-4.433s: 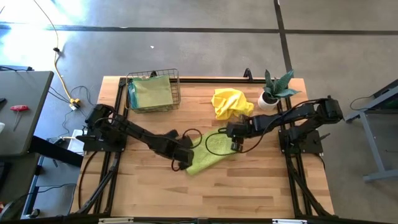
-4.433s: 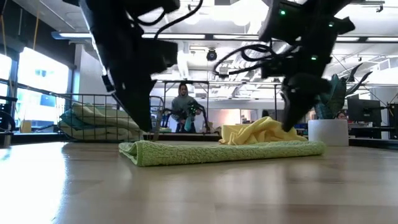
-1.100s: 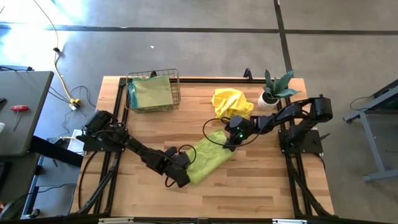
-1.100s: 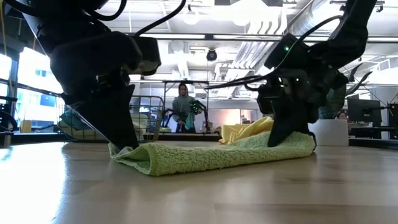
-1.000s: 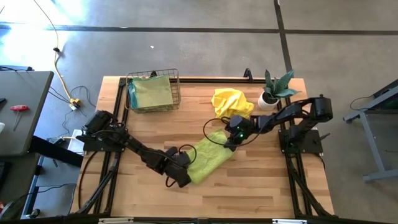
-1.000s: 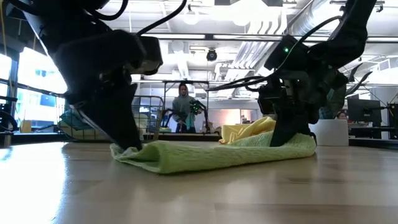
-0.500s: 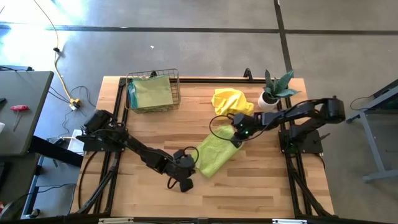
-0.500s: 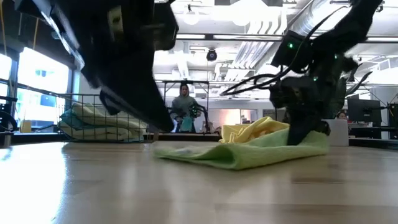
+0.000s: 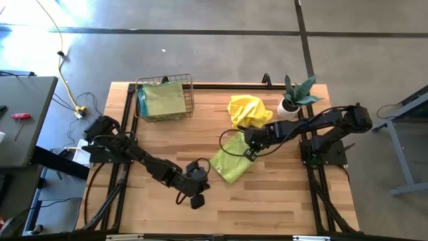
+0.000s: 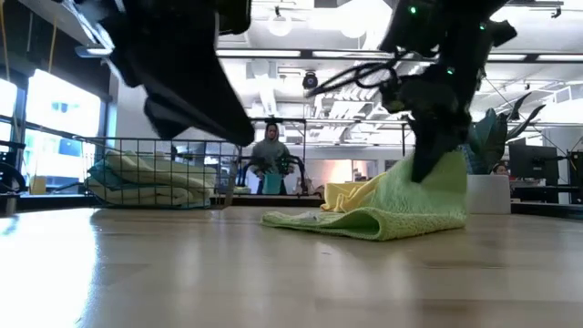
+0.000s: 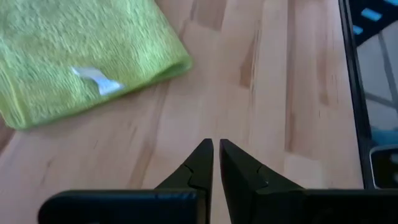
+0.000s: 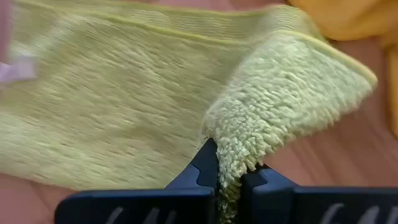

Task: Fold microfiber towels
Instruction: Fold the light green towel

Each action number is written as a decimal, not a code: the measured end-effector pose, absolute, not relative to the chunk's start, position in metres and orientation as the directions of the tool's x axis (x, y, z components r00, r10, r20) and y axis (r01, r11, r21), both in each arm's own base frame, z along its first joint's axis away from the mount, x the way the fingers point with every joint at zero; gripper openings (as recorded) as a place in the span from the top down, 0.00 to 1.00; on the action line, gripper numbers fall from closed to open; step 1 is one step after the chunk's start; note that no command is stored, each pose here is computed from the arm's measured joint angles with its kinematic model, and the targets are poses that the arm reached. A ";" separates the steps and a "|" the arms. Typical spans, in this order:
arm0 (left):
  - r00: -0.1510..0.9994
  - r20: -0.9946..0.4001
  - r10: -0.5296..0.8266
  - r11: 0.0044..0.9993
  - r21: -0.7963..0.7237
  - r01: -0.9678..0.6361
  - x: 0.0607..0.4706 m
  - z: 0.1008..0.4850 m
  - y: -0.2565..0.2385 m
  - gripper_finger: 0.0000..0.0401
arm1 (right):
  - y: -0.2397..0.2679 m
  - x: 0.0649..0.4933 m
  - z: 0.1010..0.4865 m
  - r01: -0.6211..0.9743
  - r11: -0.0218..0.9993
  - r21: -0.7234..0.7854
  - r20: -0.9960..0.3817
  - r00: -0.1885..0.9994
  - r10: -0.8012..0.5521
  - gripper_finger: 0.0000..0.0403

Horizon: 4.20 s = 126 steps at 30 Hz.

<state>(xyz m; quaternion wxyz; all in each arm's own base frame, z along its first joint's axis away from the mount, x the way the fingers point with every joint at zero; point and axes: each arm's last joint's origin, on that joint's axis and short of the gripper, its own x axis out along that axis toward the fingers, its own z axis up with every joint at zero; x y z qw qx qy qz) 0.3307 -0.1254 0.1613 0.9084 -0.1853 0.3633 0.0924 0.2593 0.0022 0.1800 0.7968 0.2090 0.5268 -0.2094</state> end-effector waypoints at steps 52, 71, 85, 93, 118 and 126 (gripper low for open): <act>0.608 -0.737 0.294 0.919 0.044 -0.391 0.315 0.137 -0.130 0.95 | 0.097 0.367 0.171 0.481 0.842 0.245 -0.849 0.526 -0.053 1.00; 0.519 -0.784 0.342 0.898 0.109 -0.427 0.320 0.115 -0.112 0.95 | 0.103 0.376 0.156 0.424 0.855 0.300 -0.843 0.538 0.029 0.72; 0.522 -0.790 0.322 0.904 0.091 -0.419 0.319 0.115 -0.116 0.95 | 0.100 0.368 0.182 0.374 0.879 0.295 -0.824 0.565 0.036 0.59; 0.566 -0.793 0.224 0.931 0.004 -0.364 0.314 0.126 -0.133 0.95 | 0.092 0.352 0.172 0.452 0.889 0.072 -0.903 0.409 -0.134 0.59; 0.764 -0.556 0.328 0.933 0.065 -0.354 0.363 0.146 -0.073 0.95 | 0.121 0.346 0.134 0.355 0.919 -0.174 -0.888 0.348 -0.302 0.59; 0.752 -0.583 0.306 0.937 0.046 -0.345 0.367 0.144 -0.051 0.95 | 0.120 0.347 0.132 0.359 0.916 -0.177 -0.884 0.351 -0.309 0.59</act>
